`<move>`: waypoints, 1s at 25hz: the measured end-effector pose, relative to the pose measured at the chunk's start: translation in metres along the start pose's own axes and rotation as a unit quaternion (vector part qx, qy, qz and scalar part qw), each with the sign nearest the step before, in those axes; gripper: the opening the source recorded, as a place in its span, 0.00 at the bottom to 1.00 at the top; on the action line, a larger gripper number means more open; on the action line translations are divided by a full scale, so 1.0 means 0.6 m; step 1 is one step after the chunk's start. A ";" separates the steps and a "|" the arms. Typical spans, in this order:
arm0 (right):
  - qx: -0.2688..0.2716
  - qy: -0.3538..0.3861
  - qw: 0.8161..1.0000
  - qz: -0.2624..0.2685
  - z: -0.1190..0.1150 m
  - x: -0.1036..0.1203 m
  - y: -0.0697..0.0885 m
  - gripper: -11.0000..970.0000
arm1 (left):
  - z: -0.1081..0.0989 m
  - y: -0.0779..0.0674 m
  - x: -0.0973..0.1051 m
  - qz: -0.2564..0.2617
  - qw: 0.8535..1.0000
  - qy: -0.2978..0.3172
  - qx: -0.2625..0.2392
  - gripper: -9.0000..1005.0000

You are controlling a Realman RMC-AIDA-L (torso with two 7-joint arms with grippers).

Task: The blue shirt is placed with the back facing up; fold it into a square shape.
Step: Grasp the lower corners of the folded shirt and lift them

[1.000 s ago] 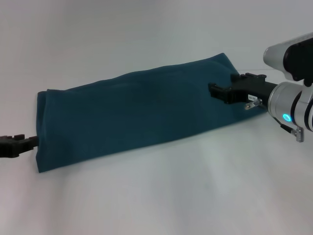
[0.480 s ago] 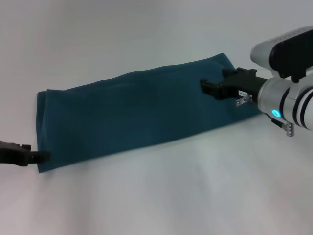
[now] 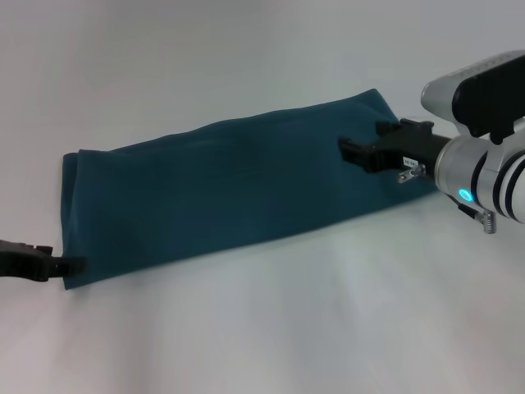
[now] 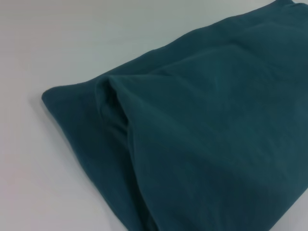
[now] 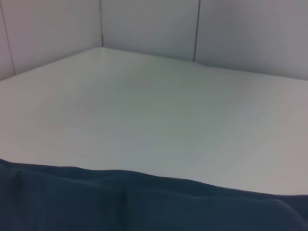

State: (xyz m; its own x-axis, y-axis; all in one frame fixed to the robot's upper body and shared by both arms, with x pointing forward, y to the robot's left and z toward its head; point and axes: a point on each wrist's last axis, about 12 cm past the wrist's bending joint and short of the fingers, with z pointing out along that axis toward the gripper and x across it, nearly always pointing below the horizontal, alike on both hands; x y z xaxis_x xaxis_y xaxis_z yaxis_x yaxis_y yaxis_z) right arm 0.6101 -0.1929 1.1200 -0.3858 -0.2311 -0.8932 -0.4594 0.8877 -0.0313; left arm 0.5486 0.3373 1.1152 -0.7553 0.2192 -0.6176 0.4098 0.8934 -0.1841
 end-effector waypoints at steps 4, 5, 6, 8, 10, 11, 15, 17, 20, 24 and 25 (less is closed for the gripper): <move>0.004 0.004 1.000 0.004 0.001 0.001 -0.007 0.72 | 0.004 0.001 0.003 -0.001 1.000 0.001 -0.001 0.62; 0.004 0.004 1.000 0.004 0.001 0.001 -0.008 0.72 | 0.007 0.000 0.005 -0.002 1.000 0.002 0.001 0.62; 0.004 0.004 1.000 0.004 0.001 0.001 -0.008 0.72 | 0.009 -0.001 0.005 -0.002 1.000 0.003 0.002 0.62; 0.003 0.005 1.000 0.003 0.002 0.001 -0.007 0.72 | 0.013 -0.002 0.005 -0.001 1.000 0.005 0.003 0.62; 0.002 0.006 1.000 0.003 0.002 0.003 -0.005 0.72 | 0.014 -0.001 0.005 0.002 1.000 0.008 0.000 0.62; 0.002 0.007 1.000 0.003 0.002 0.004 -0.005 0.72 | 0.014 0.000 0.006 0.003 1.000 0.011 -0.003 0.62; 0.004 0.009 1.000 0.005 0.002 0.007 -0.007 0.72 | 0.014 0.003 0.008 0.005 1.000 0.020 -0.012 0.62; 0.004 0.010 1.000 0.006 0.002 0.008 -0.008 0.72 | 0.014 0.004 0.009 0.005 1.000 0.021 -0.015 0.62; 0.006 0.009 1.000 0.005 0.003 0.007 -0.009 0.72 | 0.018 0.004 0.010 0.003 1.000 0.022 -0.013 0.62; 0.006 0.008 1.000 0.005 0.003 0.006 -0.009 0.72 | 0.030 0.001 0.010 0.002 1.000 0.025 -0.007 0.62; 0.006 0.008 1.000 0.005 0.003 0.006 -0.009 0.72 | 0.032 0.001 0.009 0.002 1.000 0.025 -0.005 0.62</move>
State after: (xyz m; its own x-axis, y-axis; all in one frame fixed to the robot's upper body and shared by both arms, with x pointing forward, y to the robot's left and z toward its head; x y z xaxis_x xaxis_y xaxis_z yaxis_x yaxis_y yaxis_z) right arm 0.6125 -0.1979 1.1160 -0.4032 -0.2289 -0.8860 -0.4457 0.8947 -0.0283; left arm 0.5546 0.3312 1.0969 -0.7785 0.2422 -0.5790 0.4081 0.8962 -0.1738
